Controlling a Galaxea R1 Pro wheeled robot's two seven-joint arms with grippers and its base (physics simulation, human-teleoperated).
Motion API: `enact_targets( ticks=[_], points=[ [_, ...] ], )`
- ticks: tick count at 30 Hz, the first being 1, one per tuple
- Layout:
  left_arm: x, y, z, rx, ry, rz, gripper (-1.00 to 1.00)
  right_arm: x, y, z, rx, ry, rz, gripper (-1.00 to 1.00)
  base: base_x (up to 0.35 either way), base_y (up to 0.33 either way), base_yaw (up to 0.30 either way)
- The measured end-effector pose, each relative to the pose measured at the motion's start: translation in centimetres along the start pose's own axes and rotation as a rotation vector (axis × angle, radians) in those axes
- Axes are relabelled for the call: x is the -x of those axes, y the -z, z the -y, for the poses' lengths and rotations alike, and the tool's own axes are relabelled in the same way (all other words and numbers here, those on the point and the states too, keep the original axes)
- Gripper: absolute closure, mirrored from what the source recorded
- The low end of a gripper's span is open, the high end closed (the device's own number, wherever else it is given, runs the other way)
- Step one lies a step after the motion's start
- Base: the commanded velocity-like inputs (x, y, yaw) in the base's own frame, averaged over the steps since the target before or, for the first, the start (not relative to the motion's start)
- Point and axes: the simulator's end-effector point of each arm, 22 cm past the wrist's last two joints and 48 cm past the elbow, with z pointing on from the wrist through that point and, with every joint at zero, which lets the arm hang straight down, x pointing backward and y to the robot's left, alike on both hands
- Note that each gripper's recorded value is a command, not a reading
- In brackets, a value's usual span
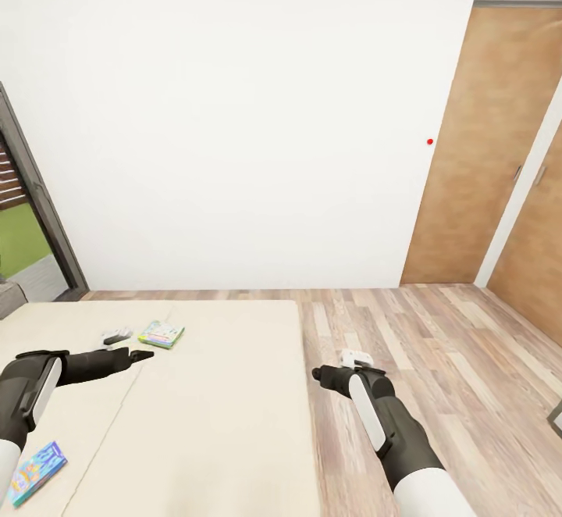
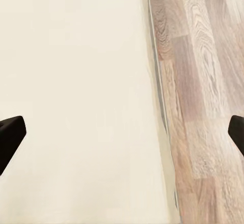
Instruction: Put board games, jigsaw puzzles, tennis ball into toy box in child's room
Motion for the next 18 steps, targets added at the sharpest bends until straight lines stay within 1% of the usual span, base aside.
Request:
enact_targets(
  ticks=[18],
  points=[
    [0.01,0.00,0.01,-0.001,0.000,0.000,-1.00,0.07,0.08,-0.80,0.011,0.000,0.004,-1.00,0.000,0.283,0.000]
  ],
)
